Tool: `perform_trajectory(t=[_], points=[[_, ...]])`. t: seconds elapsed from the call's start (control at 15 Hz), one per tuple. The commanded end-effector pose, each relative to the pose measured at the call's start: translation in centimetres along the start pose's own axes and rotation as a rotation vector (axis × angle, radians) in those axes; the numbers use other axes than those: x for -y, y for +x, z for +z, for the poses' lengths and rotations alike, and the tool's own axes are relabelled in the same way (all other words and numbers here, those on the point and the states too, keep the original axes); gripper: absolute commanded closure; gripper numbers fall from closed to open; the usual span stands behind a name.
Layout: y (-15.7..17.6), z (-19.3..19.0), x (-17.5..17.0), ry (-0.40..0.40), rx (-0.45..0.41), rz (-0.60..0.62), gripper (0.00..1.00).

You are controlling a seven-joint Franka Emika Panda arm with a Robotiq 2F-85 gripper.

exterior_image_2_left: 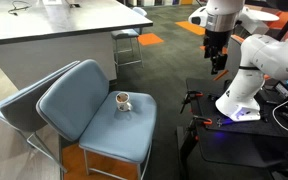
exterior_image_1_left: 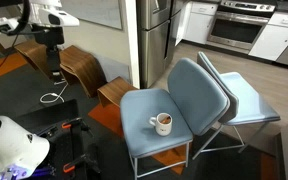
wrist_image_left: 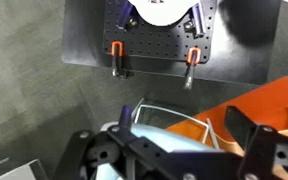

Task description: Pick the marker from the cup and put it on the chair

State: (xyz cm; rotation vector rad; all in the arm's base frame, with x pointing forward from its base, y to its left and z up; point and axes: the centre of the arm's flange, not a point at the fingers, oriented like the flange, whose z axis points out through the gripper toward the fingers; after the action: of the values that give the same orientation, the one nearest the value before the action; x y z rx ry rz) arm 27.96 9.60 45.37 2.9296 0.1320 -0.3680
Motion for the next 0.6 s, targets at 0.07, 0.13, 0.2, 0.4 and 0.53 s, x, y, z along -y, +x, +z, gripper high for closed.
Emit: perform_trajectory(t=[0.07, 0.13, 0.2, 0.4, 0.53], points=[[0.00, 0.00, 0.00, 0.000, 0.000, 0.000, 0.00], [0.00, 0.00, 0.00, 0.000, 0.000, 0.000, 0.00], [0.00, 0.00, 0.00, 0.000, 0.000, 0.000, 0.00], [0.00, 0.00, 0.00, 0.000, 0.000, 0.000, 0.00], [0.78, -0.09, -0.03, 0.008, -0.012, 0.011, 0.00]])
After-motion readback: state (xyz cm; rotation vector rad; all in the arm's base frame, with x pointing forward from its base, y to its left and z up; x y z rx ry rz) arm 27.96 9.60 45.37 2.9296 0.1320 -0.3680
